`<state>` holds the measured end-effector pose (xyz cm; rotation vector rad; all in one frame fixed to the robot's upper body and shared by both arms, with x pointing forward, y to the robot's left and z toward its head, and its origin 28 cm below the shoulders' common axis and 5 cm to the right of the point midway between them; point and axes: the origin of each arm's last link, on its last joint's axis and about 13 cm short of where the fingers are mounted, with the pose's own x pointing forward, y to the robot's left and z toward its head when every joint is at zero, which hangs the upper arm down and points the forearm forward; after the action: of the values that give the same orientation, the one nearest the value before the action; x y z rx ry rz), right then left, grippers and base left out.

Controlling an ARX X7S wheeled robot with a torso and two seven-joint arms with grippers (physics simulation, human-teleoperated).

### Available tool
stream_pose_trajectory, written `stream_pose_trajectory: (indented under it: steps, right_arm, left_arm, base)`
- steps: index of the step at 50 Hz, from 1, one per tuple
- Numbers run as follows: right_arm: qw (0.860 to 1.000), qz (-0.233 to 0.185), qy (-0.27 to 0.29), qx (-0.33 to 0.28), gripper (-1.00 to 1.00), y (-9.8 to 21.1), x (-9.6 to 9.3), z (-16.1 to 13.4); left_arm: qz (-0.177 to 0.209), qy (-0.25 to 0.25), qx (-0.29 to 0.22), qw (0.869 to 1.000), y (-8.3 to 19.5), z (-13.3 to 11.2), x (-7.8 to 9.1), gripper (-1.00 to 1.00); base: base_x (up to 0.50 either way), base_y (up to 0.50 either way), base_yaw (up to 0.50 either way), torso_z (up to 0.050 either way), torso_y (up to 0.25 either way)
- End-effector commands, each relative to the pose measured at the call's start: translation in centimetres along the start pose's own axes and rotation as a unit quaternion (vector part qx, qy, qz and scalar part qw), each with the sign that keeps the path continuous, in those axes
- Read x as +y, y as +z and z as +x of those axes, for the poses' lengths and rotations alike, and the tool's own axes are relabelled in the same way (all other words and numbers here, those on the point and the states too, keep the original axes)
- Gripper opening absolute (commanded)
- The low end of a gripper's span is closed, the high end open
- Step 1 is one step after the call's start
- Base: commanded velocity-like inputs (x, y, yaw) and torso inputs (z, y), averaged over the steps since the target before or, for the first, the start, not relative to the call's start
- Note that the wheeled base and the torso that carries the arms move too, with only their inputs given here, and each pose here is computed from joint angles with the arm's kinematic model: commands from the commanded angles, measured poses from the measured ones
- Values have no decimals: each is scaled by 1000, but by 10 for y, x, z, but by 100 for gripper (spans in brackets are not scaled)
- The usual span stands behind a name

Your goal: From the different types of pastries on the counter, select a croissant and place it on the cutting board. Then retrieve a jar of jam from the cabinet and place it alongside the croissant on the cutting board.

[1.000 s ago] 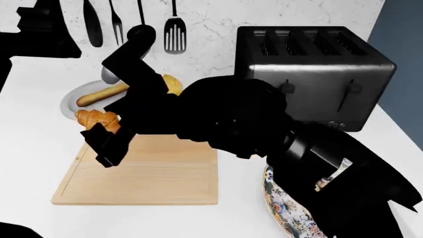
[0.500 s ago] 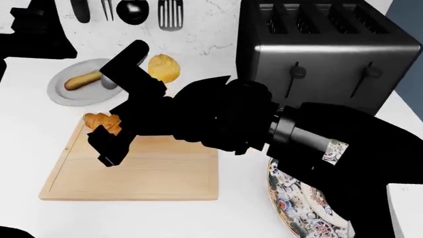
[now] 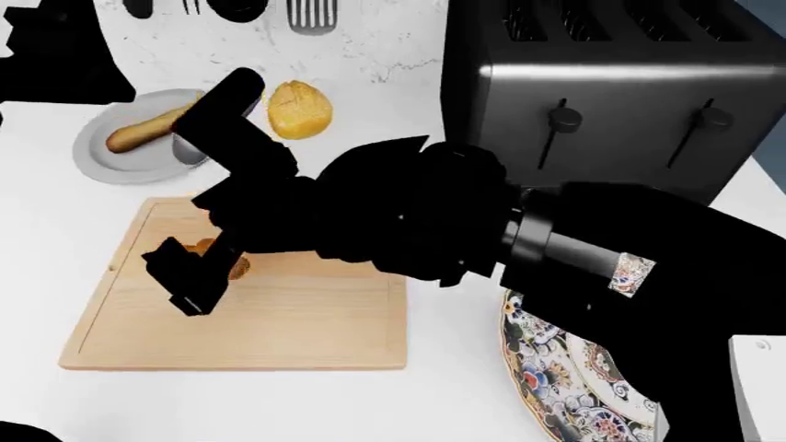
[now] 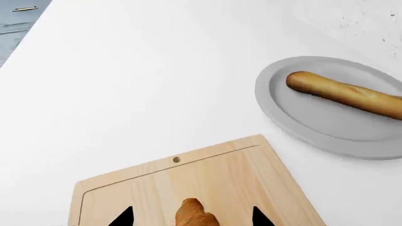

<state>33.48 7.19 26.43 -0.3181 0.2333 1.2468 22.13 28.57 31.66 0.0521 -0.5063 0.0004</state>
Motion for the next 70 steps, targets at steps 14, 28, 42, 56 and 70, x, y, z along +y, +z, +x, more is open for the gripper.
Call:
stream_pose_trajectory:
  steps: [14, 28, 42, 56, 70]
  right_arm:
    - [998, -27, -52, -24, 100, 12, -20, -62]
    - [992, -40, -105, -63, 100, 18, -17, -117]
    - [966, -45, -223, -124, 100, 21, -21, -167]
    - [947, -55, -273, -158, 100, 16, -4, -204]
    - [924, -66, -325, -191, 100, 23, 3, -233]
  left_arm:
    - [-9, 2, -1, 1000, -2, 2, -2, 100]
    - [-13, 2, 7, 1000, -5, 0, -5, 100]
    - [-18, -12, 28, 999, -15, -4, -12, 100]
    - [-20, -3, 24, 1000, -16, -10, -10, 100]
    - [-17, -4, 41, 999, -30, -16, -11, 100]
  base:
    - [0, 0, 0, 0, 239]
    - [0, 0, 0, 0, 145]
    - [0, 0, 0, 0, 245]
    - [0, 0, 0, 0, 0]
    - [0, 0, 0, 0, 0]
